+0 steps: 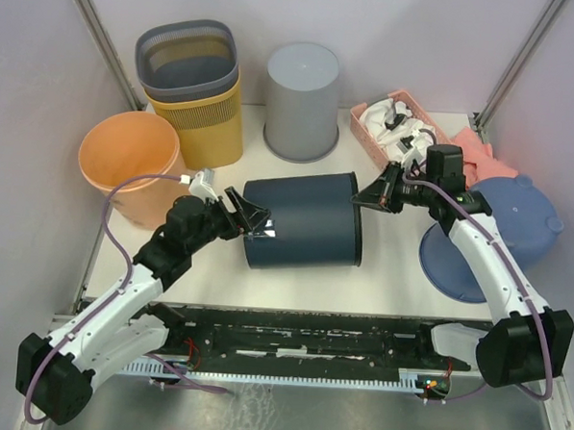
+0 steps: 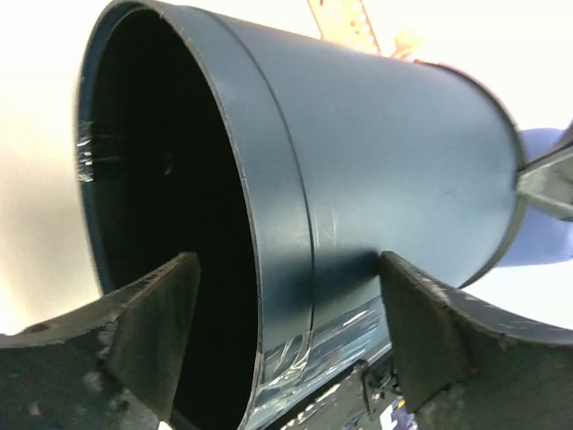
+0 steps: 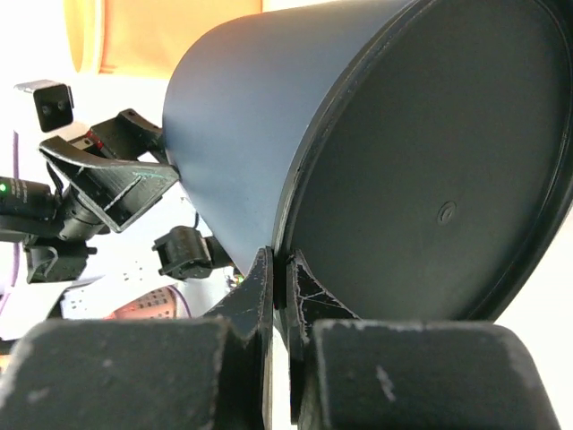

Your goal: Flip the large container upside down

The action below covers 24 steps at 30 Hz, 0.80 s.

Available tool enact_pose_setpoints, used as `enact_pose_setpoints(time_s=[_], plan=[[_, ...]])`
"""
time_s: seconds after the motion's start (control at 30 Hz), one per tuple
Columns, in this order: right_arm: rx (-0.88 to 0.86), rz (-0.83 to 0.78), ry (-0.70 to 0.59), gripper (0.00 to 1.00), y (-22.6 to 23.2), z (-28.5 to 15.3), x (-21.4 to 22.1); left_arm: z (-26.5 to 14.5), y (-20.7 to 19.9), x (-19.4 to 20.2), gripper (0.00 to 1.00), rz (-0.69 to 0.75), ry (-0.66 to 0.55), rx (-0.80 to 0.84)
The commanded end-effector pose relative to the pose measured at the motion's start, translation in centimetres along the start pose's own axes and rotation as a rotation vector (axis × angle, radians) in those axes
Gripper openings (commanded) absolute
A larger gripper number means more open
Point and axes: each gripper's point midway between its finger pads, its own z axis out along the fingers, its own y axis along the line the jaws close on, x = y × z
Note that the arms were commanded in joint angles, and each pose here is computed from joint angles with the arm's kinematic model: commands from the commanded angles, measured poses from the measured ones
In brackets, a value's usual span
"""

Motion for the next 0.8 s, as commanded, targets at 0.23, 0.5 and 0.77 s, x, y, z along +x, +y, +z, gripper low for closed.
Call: enact_pose_setpoints(time_s=[0.23,0.5,0.77], plan=[[0.128,-0.41,-0.233,0.02,7.4,-7.4,-5.9,-2.4,1.8,-0.8,0.99,0.169,0.048,-0.173],[0.298,-0.638,-0.289,0.02,9.5,-10.8,-7.7,-3.1,0.7,-2.1,0.99,0.178,0.019,-0.171],[0.461,-0.901,-0.128,0.02,9.6,-9.1,-4.6,-3.2,0.4,-2.7,0.99,0.205,0.018,-0.18]])
